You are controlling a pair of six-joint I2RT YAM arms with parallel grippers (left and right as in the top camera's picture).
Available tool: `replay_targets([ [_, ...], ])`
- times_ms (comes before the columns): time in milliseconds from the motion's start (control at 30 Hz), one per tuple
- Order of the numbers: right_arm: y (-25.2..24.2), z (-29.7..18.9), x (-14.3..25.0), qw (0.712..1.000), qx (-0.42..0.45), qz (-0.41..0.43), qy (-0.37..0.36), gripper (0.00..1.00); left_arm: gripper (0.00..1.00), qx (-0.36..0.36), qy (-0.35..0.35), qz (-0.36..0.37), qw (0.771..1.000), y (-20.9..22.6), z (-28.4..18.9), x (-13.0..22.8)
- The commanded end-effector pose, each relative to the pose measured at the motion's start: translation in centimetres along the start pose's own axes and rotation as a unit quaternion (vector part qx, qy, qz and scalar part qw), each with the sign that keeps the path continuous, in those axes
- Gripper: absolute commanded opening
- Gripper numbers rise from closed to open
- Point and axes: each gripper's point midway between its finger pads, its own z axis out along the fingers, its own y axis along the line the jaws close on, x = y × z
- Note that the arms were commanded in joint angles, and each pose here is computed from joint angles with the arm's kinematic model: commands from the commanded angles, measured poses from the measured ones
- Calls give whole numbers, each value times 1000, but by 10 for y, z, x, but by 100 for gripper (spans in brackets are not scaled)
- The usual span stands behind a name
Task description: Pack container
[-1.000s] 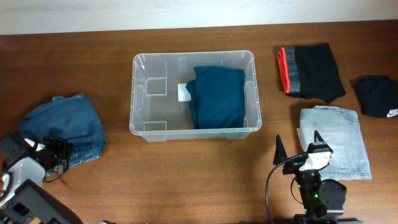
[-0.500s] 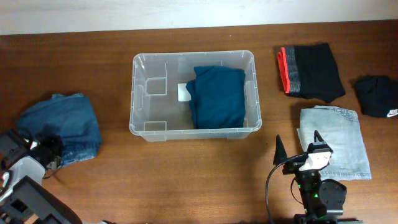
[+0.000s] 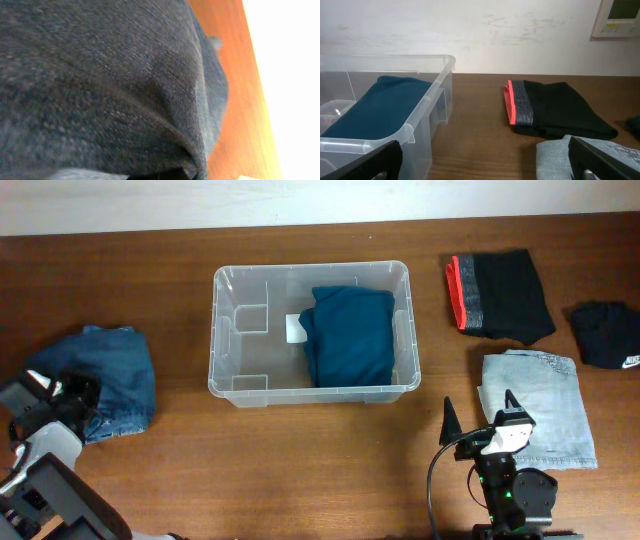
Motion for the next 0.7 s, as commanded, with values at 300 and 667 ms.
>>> replay_targets([
  [300,-1,0,1,1000,0,-1,0,99,21,116,14,32,993,-45,-32,-16],
  [667,-1,0,1,1000,0,-1,0,99,36,85,19,14,996,-57,-90,0],
])
